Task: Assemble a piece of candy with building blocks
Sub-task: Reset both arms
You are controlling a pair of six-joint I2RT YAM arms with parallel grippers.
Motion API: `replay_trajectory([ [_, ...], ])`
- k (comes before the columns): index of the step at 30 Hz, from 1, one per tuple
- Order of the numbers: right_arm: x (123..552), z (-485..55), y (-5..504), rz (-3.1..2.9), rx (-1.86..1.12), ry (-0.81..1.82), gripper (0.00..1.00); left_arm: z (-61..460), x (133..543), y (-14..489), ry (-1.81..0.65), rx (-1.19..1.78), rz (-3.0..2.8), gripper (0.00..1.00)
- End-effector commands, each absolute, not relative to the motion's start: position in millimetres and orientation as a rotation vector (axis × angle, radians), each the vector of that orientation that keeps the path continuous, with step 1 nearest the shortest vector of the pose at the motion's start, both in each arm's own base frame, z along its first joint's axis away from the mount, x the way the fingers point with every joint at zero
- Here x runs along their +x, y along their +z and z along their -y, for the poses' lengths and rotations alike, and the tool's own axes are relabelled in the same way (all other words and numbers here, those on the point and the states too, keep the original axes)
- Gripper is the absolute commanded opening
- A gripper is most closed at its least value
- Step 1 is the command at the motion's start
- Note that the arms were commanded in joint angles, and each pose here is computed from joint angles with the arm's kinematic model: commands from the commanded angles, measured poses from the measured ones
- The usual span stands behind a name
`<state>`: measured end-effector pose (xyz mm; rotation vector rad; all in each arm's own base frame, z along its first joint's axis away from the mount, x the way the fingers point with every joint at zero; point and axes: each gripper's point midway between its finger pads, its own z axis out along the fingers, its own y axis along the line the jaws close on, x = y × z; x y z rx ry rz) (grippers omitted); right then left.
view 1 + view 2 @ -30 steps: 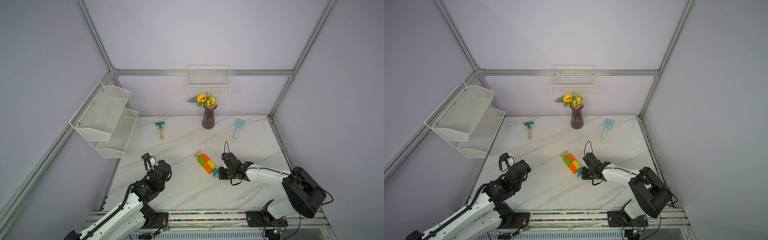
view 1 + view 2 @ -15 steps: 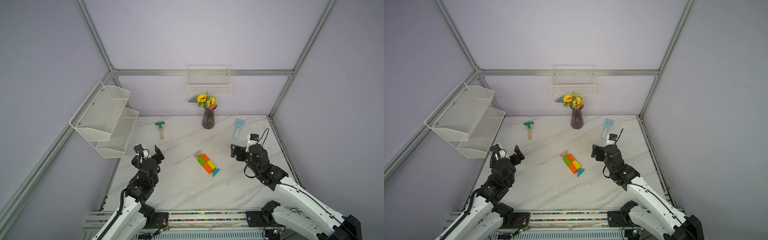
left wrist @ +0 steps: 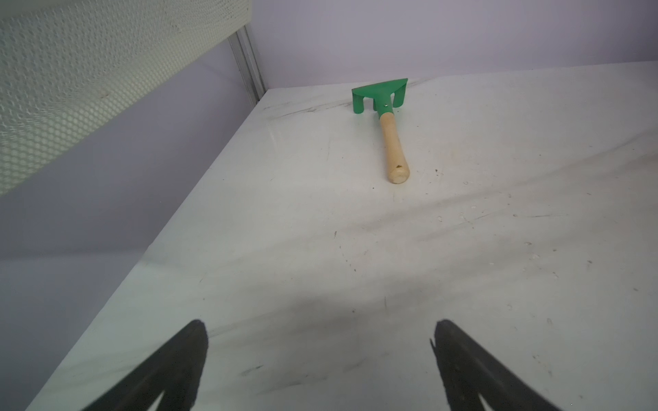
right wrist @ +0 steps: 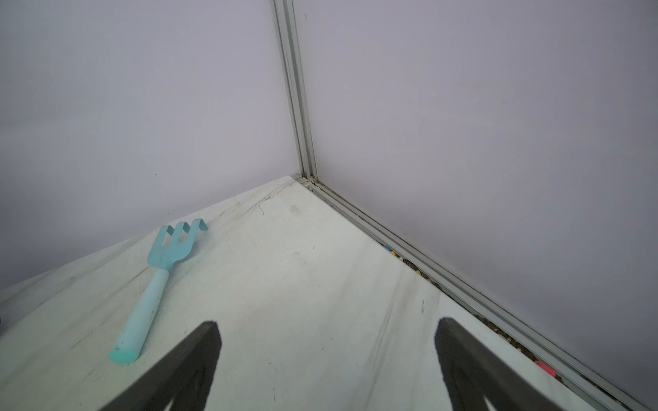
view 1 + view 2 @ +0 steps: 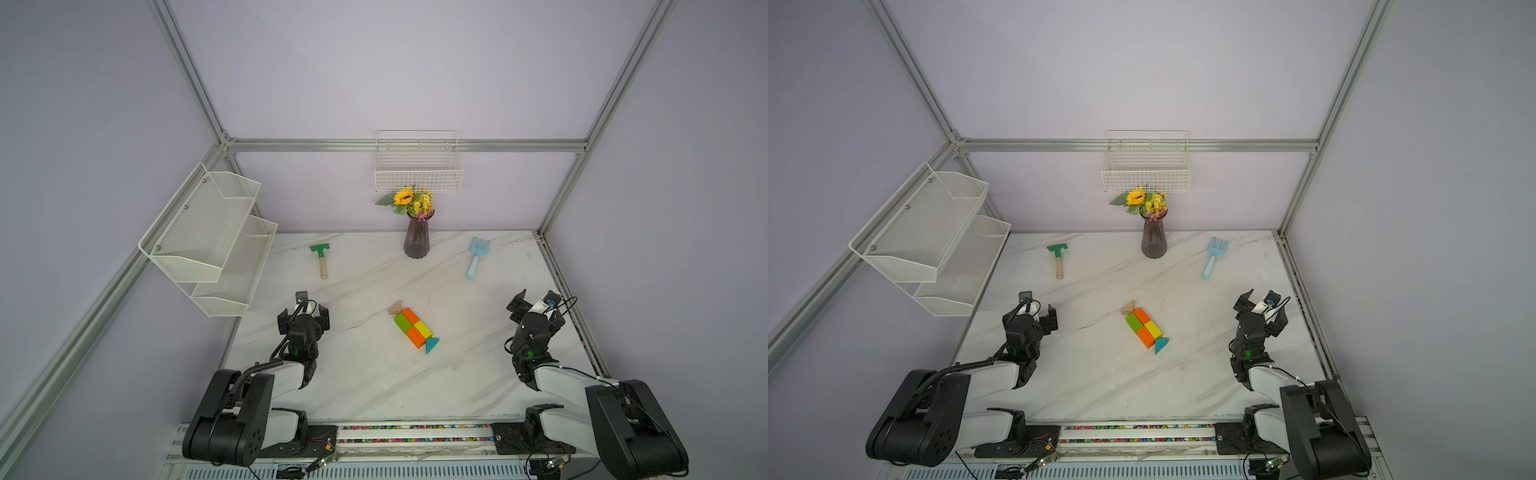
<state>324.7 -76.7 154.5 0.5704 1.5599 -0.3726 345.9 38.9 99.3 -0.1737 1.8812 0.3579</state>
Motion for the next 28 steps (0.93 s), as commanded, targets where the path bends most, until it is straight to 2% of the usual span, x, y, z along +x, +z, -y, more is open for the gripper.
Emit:
replay_trajectory([
  [1, 330.8, 74.6, 189.8, -1.377, 0.500, -0.329, 0.97, -38.3, 369.7, 137.4, 0.287, -0.185, -1.674, 1.00],
  [5, 358.2, 62.4, 177.1, -1.410, 0.421, -0.219, 0.98, -34.0, 385.7, 121.5, 0.285, -0.140, -1.719, 1.00],
  [8, 389.1, 34.9, 160.8, -1.502, 0.204, -0.166, 0.97, -39.8, 392.6, 115.8, 0.287, -0.178, -1.791, 1.00],
  [10, 398.3, 49.2, 150.1, -1.556, 0.268, -0.142, 0.97, -40.7, 397.6, 115.0, 0.274, -0.171, -1.790, 1.00],
  [28, 401.6, 54.6, 151.5, -1.564, 0.275, -0.127, 0.98, -42.7, 398.2, 113.8, 0.256, -0.175, -1.807, 1.00],
])
